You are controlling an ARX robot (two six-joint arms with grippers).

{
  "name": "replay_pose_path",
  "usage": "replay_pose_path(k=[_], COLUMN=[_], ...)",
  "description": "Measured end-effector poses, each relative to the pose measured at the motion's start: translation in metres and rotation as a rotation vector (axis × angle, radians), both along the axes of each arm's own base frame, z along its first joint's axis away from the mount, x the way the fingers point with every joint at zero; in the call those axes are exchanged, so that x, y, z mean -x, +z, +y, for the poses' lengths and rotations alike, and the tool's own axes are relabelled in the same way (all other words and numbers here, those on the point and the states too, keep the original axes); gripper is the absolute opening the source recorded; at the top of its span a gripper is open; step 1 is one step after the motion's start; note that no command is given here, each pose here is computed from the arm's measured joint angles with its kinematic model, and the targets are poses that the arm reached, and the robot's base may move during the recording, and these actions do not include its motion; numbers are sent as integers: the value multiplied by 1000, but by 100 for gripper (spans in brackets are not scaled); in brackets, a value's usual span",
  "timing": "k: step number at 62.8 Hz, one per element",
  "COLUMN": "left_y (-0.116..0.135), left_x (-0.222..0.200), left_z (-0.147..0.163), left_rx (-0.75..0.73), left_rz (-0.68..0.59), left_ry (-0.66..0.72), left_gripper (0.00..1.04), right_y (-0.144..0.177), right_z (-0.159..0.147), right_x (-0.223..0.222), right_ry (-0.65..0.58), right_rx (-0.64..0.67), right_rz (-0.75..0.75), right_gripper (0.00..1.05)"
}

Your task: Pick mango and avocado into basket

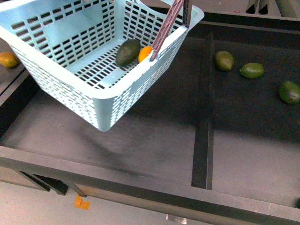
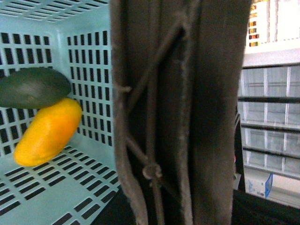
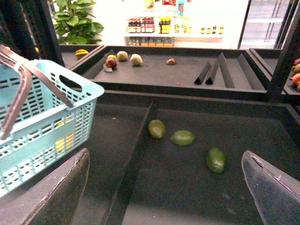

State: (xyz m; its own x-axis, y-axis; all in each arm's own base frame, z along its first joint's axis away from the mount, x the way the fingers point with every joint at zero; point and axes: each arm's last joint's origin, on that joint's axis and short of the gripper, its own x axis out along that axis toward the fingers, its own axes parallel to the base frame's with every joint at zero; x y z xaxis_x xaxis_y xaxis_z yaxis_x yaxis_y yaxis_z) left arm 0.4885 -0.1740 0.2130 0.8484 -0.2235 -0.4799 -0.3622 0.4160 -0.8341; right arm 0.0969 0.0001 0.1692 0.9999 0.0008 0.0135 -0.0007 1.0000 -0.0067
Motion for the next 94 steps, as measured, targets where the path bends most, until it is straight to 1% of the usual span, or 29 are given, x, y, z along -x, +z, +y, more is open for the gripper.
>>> replay_pose_path(k=[7, 13, 19, 28, 35, 50, 52, 54, 55, 57, 64, 67, 71, 72, 74, 76, 81, 88, 89, 91, 94], left_y=[-26, -40, -54, -65, -78, -79, -78, -76, -75, -72, -60, -55, -44, -41, -35, -28, -19, -20, -23, -27, -33], left_x=[-36, -52, -58, -60, -51, -27, -25, -23, -22, -21, -15, -11, 2, 8, 19, 29, 32, 33, 33, 36, 49], left_z=[2, 2, 3, 6, 9, 17, 18, 18, 19, 19, 22, 23, 29, 31, 35, 40, 41, 41, 42, 44, 53], left_rx=[46, 59, 66, 111, 122, 131, 132, 131, 132, 135, 147, 148, 142, 135, 87, 42, 33, 22, -16, -74, -282], left_rz=[52, 67, 82, 86, 102, 114, 115, 113, 111, 101, 80, 72, 49, 44, 57, 68, 51, 55, 32, -96, -296], left_ry=[51, 74, 89, 124, 141, 173, 177, 180, 180, 186, 207, 216, 249, 261, 285, 300, 293, 289, 268, 218, 106], left_gripper=[15, 15, 15, 15, 15, 16, 21, 28, 30, 37, 57, 67, 86, 91, 98, 96, 96, 96, 95, 88, 77], right_y=[0, 0, 0, 0, 0, 0, 0, 0, 0, 0, 0, 0, 0, 0, 0, 0, 0, 0, 0, 0, 0], right_z=[0, 0, 0, 0, 0, 0, 0, 0, 0, 0, 0, 0, 0, 0, 0, 0, 0, 0, 0, 0, 0], right_x=[0, 0, 0, 0, 0, 0, 0, 0, 0, 0, 0, 0, 0, 0, 0, 0, 0, 0, 0, 0, 0], right_ry=[0, 0, 0, 0, 0, 0, 0, 0, 0, 0, 0, 0, 0, 0, 0, 0, 0, 0, 0, 0, 0], right_rx=[0, 0, 0, 0, 0, 0, 0, 0, 0, 0, 0, 0, 0, 0, 0, 0, 0, 0, 0, 0, 0], right_rz=[0, 0, 0, 0, 0, 0, 0, 0, 0, 0, 0, 0, 0, 0, 0, 0, 0, 0, 0, 0, 0], right_gripper=[96, 96, 96, 96, 96, 96, 96, 96, 96, 96, 96, 96, 96, 96, 96, 96, 96, 96, 96, 96, 96])
